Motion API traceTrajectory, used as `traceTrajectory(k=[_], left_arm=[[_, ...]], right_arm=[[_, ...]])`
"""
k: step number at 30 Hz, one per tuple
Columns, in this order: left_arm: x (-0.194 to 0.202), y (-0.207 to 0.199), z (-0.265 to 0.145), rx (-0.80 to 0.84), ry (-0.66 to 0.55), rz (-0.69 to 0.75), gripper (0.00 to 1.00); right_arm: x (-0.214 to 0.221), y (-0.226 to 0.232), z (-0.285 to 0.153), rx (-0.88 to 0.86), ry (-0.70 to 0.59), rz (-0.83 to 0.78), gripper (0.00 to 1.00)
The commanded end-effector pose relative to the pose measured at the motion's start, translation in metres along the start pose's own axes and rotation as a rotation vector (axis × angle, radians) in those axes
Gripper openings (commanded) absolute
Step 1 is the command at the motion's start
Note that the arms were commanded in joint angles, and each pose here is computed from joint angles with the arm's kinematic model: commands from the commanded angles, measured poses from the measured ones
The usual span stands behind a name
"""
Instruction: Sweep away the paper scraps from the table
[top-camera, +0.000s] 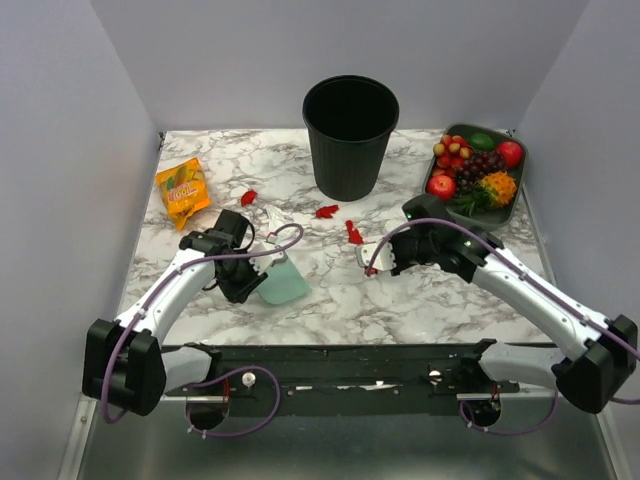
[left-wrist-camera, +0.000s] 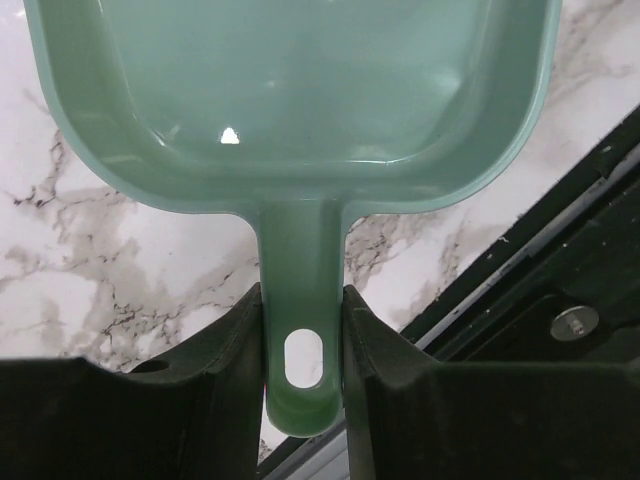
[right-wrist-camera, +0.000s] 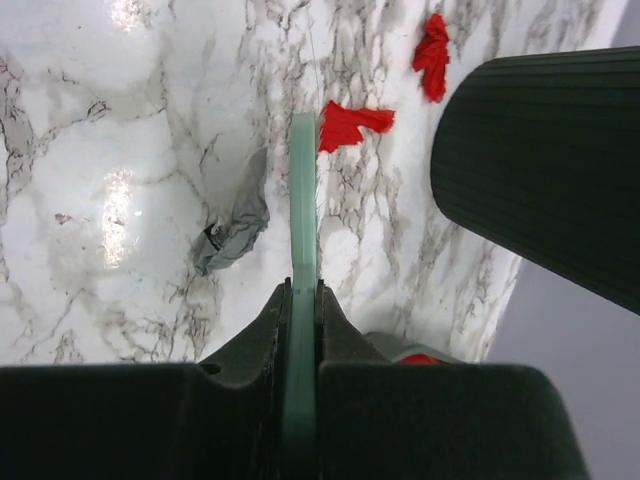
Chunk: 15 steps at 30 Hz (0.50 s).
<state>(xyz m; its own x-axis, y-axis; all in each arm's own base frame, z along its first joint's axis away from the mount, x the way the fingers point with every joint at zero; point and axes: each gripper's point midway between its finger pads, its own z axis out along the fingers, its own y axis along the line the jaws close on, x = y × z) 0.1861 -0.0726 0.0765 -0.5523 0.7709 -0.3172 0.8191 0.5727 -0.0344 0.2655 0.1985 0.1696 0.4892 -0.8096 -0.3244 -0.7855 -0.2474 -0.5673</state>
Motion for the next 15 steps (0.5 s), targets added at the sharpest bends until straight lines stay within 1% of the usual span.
traceTrajectory(k=[1,3,5,7,8,9,10,12,13,15], left_arm=[[-0.001,-0.016,-0.004,0.086,0.003,0.144,0.0],[0.001,-0.014,-0.002,0.081,0.018,0.185,0.0],[0.003,-0.013,-0.001,0.088,0.04,0.205,0.0],[0.002,-0.012,-0.001,0.091,0.051,0.195,0.0],[0.003,-0.013,0.0,0.104,0.062,0.185,0.0],[0.003,-0.016,0.0,0.119,0.061,0.174,0.0],[0.003,-0.018,-0.001,0.123,0.06,0.168,0.0],[0.004,-0.022,0.0,0.134,0.056,0.154,0.0],[0.006,-0.026,0.001,0.135,0.057,0.16,0.0],[0.01,-0.031,0.002,0.135,0.061,0.161,0.0]], right_arm=[[-0.006,-0.004,-0.03,0.056,-0.004,0.071,0.01],[-0.006,-0.011,-0.026,0.078,0.001,0.119,0.01],[-0.006,-0.028,-0.018,0.139,0.002,0.164,0.01],[0.003,-0.043,0.005,0.163,0.045,0.204,0.0],[0.007,-0.046,0.014,0.15,0.065,0.202,0.01],[0.003,-0.061,0.015,0.165,0.063,0.192,0.01],[0.003,-0.068,0.029,0.158,0.062,0.191,0.0],[-0.005,-0.095,0.034,0.217,0.033,0.176,0.01],[-0.012,-0.111,0.037,0.257,-0.001,0.144,0.01],[-0.014,-0.125,0.054,0.273,-0.013,0.126,0.01]])
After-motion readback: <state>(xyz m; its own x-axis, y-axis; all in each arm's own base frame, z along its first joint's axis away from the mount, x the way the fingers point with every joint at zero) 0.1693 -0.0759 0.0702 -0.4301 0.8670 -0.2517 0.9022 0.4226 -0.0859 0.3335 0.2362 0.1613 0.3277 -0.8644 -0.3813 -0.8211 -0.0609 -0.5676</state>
